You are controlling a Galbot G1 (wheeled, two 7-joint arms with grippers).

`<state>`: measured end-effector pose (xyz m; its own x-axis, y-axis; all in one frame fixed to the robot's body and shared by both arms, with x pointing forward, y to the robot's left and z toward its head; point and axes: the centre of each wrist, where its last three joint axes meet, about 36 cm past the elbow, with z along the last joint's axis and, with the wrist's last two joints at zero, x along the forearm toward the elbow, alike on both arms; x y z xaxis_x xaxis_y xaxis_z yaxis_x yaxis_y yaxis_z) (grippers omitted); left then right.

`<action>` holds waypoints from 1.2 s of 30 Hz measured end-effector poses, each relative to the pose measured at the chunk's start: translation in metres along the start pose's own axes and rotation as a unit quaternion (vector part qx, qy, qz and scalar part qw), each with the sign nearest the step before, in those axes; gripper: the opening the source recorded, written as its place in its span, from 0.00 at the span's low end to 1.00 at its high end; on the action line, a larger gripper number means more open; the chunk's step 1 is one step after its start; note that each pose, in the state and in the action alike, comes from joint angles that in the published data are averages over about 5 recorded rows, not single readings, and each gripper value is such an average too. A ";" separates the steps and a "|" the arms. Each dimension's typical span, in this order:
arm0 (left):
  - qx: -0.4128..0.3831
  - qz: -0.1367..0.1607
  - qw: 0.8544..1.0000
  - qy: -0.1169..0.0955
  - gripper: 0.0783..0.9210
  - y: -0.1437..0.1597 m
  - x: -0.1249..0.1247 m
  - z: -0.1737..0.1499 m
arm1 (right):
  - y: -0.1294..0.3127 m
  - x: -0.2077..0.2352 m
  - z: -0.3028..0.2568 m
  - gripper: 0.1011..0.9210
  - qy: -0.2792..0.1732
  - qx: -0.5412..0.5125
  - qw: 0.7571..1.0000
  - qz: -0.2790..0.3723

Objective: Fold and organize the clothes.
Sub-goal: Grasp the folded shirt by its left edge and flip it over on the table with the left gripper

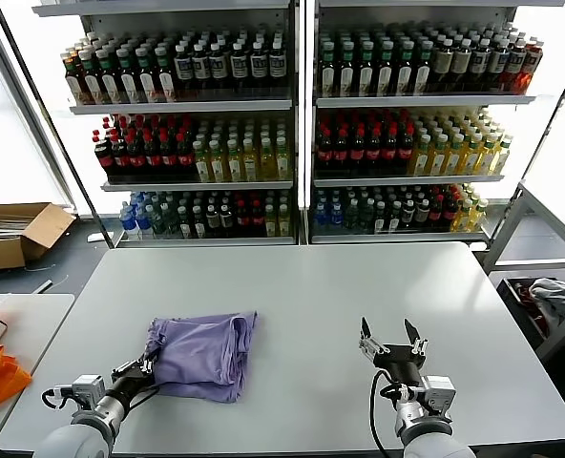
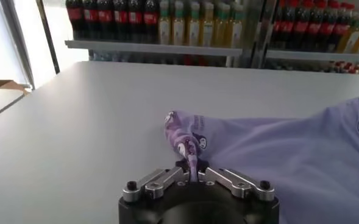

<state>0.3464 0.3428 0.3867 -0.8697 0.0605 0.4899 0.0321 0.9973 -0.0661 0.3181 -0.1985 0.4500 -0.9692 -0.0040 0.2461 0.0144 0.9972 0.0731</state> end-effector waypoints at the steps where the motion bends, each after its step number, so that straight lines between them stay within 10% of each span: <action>1: -0.002 -0.003 1.000 -0.003 0.04 0.002 0.001 -0.002 | 0.000 -0.001 0.000 0.88 0.000 0.000 1.000 0.000; 22: -0.115 -0.153 0.976 -0.103 0.04 0.120 0.057 -0.101 | 0.002 -0.011 0.003 0.88 0.005 0.003 1.000 -0.005; 28: -0.142 -0.122 0.976 -0.112 0.04 0.087 0.054 -0.100 | -0.002 -0.007 0.004 0.88 0.007 0.004 1.000 0.005; 36: -0.123 0.008 0.986 -0.112 0.04 -0.022 0.034 -0.076 | -0.005 0.007 0.009 0.88 0.012 0.005 1.000 0.027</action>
<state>0.3532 0.3257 0.4706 -0.9543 0.0921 0.2843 0.1404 0.9780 0.1544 0.3096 -0.2027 0.4429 -0.9610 0.0475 0.2726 0.0632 0.9968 0.0491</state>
